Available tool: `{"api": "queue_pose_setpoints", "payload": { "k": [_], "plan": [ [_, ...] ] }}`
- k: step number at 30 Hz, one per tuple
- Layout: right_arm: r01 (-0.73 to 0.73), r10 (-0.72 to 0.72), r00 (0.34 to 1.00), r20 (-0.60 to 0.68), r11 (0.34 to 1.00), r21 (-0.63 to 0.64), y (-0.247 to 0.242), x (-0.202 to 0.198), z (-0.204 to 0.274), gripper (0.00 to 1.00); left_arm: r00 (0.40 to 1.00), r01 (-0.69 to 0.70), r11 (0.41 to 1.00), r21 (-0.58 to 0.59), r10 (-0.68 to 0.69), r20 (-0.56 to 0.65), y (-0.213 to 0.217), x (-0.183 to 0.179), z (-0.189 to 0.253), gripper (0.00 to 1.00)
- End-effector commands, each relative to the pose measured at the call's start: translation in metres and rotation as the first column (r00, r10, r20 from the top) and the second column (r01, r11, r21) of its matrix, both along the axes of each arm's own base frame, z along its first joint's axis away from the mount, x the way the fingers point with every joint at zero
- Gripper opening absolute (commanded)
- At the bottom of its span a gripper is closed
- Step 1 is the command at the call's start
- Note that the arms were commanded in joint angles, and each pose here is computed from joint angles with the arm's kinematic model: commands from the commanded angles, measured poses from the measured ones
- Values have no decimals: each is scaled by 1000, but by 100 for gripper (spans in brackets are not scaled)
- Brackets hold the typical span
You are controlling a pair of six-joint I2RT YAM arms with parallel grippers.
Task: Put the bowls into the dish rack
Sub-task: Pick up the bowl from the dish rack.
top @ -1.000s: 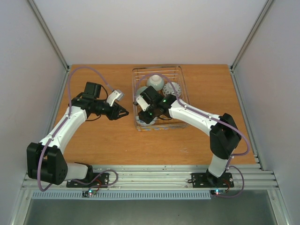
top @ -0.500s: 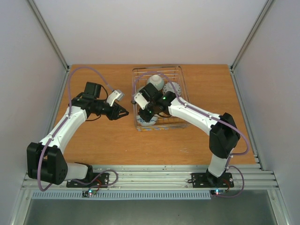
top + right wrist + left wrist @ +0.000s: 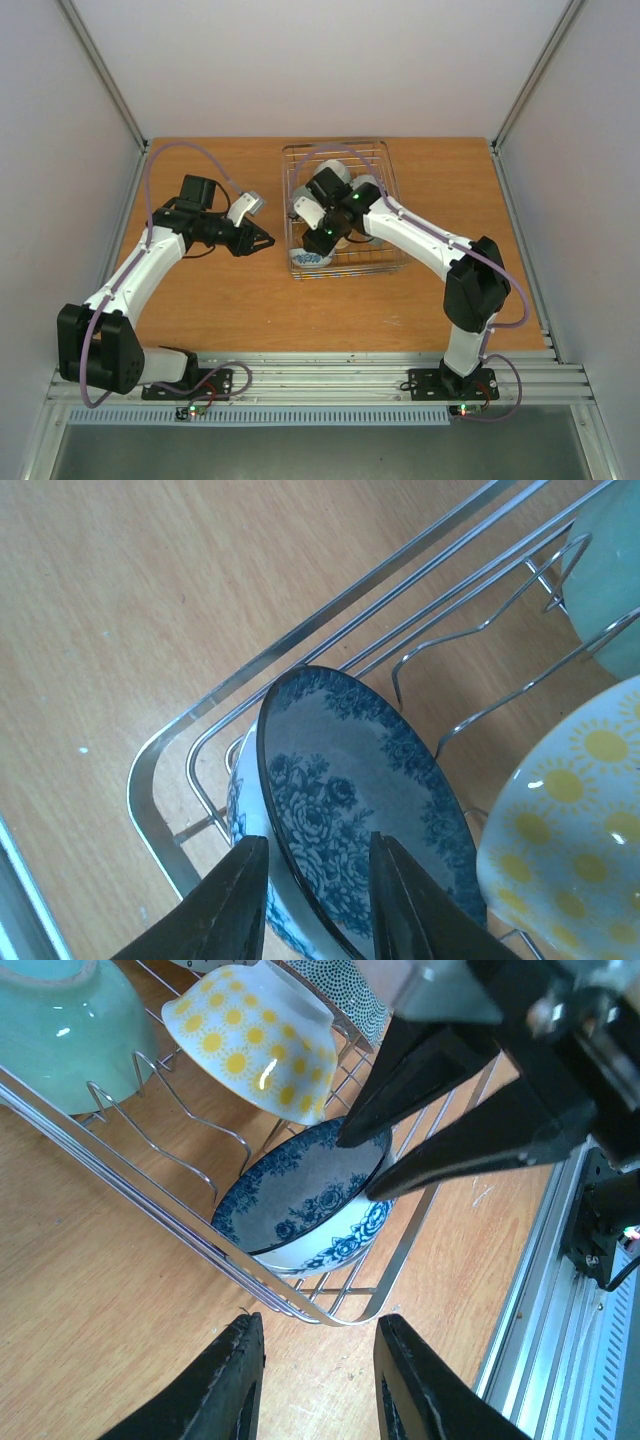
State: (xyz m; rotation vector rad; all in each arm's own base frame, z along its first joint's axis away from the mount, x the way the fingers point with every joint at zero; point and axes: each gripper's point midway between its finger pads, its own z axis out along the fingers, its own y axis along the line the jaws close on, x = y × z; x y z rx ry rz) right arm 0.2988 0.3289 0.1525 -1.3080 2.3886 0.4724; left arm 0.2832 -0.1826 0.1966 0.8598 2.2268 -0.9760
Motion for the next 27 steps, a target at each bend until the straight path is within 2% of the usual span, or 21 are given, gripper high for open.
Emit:
{"api": "queue_pose_setpoints", "payload": {
  "k": [1,11,21,27],
  "plan": [
    [-69,72,993,-90,997,40,-4,-4,7,29,1000,2,1000,-5,-2,29,2,3,3,32],
    [-138,160,964,-214,984,114,-9,1,13,22,999,-7,1000,6,7,31,3,5,3,32],
    [-163,206,948,-243,969,185,-5,-13,20,35,1000,-7,1000,8,7,26,3,5,1,32],
    [-161,204,944,-260,971,177,-6,-14,17,34,999,-7,1000,7,6,34,3,4,3,32]
  ]
}}
